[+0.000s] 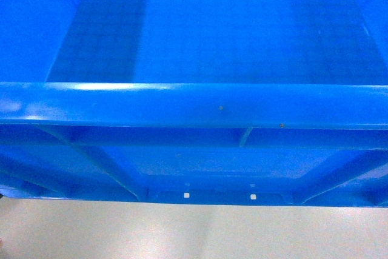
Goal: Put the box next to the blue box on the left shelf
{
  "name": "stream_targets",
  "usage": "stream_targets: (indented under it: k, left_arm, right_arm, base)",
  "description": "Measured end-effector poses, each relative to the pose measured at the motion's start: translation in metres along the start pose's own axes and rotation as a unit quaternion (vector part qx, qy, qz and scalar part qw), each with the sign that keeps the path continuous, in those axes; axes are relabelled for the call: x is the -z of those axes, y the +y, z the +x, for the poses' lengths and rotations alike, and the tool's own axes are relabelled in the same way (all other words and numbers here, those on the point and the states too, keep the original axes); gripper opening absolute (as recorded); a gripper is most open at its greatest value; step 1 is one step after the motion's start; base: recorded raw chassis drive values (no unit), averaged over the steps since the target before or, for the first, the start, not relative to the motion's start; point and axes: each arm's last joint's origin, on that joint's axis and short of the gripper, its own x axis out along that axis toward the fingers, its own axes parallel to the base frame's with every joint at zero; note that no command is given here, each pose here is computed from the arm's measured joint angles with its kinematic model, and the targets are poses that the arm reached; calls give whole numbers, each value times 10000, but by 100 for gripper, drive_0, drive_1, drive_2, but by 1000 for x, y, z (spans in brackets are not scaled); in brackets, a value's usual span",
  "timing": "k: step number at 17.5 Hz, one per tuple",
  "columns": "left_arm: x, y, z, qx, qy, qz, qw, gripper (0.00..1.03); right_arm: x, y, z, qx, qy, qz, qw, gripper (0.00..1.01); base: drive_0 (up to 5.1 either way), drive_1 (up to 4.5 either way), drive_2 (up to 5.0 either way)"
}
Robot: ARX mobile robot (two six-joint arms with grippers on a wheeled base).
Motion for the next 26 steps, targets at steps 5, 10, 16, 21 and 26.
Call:
stream_targets:
  k: [5,10,16,21,26]
  left_arm:
    - [0,0,0,0,2,1,10000,8]
    - [0,0,0,0,2,1,10000,8]
    - [0,0,0,10,-7,-4,10000,8]
    - [0,0,-1,1,-43,-7,10000,8]
    - [0,0,-1,4,-5,0,10000,8]
  right_arm:
    - [0,0,0,0,0,0,10000,10]
    - [0,0,0,0,2,-1,10000,10]
    - [0,0,0,19,-5,1,10000,10]
    - [0,1,0,-23,-16,-8,10000,10]
    - [0,1,0,9,-4,-20,10000,10]
  base:
    - [-160,-160,-160]
    - [-153,-153,-153]
    - [-153,-153,-153]
    - [-153,-153,-153]
    - [-153,-153,-153]
